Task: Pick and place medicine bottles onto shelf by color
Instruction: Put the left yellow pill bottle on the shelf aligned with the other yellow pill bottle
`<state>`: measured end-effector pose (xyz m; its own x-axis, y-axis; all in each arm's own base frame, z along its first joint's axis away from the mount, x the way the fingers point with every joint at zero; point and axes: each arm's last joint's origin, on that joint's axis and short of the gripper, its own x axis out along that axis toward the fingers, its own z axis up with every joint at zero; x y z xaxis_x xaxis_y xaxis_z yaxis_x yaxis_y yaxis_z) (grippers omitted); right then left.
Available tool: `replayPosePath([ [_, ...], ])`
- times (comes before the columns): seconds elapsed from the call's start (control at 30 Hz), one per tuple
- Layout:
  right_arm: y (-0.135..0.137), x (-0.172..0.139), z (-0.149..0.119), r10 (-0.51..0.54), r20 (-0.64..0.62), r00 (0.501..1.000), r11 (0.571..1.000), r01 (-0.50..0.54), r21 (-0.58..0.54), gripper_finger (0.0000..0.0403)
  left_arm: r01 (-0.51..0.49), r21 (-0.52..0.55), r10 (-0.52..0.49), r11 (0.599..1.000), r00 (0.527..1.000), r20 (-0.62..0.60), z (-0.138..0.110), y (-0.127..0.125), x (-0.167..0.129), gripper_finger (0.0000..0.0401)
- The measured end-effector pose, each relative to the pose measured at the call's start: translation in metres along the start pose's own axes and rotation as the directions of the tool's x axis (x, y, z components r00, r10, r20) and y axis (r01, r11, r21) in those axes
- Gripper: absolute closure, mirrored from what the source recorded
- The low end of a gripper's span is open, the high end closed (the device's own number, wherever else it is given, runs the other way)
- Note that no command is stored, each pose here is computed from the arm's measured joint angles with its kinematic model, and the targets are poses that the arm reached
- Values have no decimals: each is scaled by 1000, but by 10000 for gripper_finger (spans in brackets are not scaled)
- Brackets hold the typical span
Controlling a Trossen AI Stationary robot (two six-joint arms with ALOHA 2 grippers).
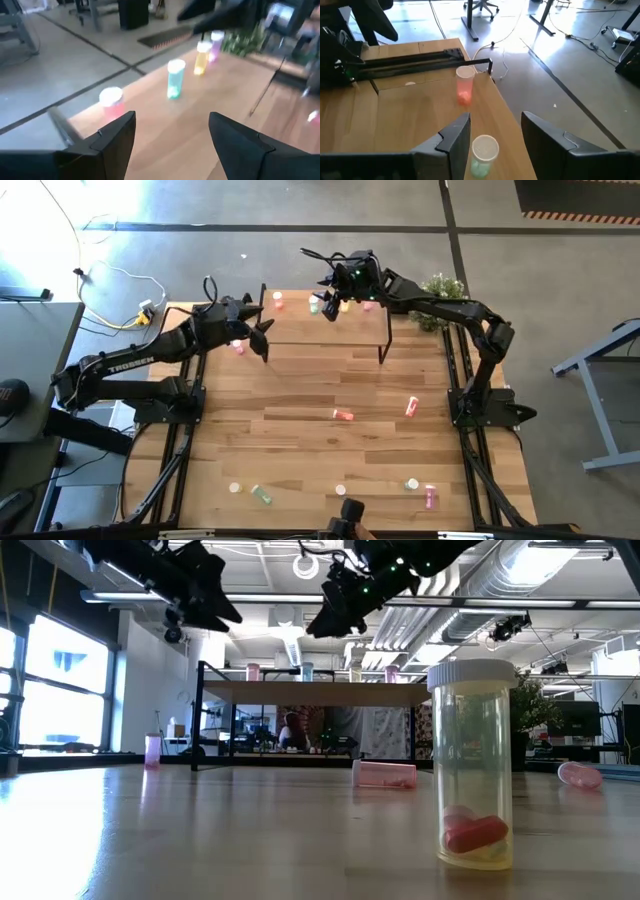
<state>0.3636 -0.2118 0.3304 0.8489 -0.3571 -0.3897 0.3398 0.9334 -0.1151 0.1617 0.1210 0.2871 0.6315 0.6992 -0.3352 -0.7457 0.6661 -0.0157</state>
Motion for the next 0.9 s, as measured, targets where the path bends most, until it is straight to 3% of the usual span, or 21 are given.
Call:
replayPosePath([
  [0.2,0,-8,4,-3,-2,1000,1000,3,7,235,-55,40,62,998,979,-195,7,11,-14,158],
  [0.37,0,-8,3,-1,-14,1000,1000,1,5,235,-74,69,93,995,934,-345,-5,16,-24,158],
  [0.53,1,-10,2,2,-37,999,1000,-1,4,235,-92,15,90,996,901,-425,-13,17,-36,158],
  [0.73,-1,-22,9,-44,-19,999,999,44,-3,235,13,-114,-61,993,904,-424,-23,5,-54,158],
  [0.9,-4,-34,16,-81,5,997,997,81,-3,235,166,-183,-233,969,862,-450,-48,-10,-67,158],
])
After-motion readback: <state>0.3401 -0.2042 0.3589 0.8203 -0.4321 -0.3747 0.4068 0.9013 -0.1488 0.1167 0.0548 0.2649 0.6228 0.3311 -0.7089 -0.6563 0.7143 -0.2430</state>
